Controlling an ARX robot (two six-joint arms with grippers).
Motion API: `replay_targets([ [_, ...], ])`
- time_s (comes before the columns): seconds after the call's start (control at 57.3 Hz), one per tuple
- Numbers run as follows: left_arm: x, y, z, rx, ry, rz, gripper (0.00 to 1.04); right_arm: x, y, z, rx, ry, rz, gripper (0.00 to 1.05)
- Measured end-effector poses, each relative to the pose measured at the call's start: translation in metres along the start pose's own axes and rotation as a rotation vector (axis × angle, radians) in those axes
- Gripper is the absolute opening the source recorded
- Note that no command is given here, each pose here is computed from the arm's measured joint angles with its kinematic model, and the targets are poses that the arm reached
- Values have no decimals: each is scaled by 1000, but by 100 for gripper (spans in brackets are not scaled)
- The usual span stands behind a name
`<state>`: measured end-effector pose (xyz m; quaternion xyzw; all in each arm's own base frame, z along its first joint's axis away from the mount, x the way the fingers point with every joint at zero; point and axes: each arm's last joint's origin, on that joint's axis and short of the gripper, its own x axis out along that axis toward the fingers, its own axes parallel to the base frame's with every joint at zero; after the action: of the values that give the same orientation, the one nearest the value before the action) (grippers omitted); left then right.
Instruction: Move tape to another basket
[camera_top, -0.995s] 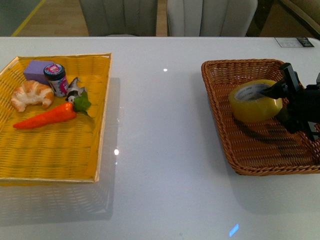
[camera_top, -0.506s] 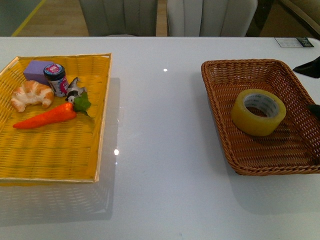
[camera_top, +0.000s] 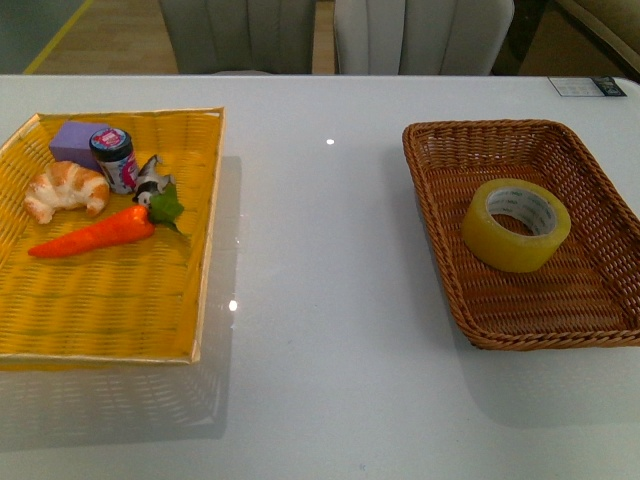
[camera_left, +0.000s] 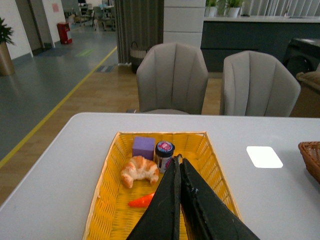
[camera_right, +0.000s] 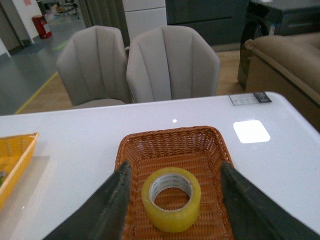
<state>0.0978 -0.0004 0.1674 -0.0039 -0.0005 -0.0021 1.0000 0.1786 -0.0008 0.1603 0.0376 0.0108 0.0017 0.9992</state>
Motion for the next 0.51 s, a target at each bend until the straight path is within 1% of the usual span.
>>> replay_targets([
  [0.035,0,0,0,0,2,0,2,-3,0,0,-17,-3,-1,41],
  [0.087,0,0,0,0,2,1,2,-8,0,1,-36,-3,-6,31],
  [0.105,0,0,0,0,2,0,2,-8,0,1,-39,-3,-6,29],
  [0.227,0,0,0,0,2,0,2,-20,0,1,-57,-7,-5,3],
  [0.506,0,0,0,0,2,0,2,-36,1,6,-69,-24,-6,2],
])
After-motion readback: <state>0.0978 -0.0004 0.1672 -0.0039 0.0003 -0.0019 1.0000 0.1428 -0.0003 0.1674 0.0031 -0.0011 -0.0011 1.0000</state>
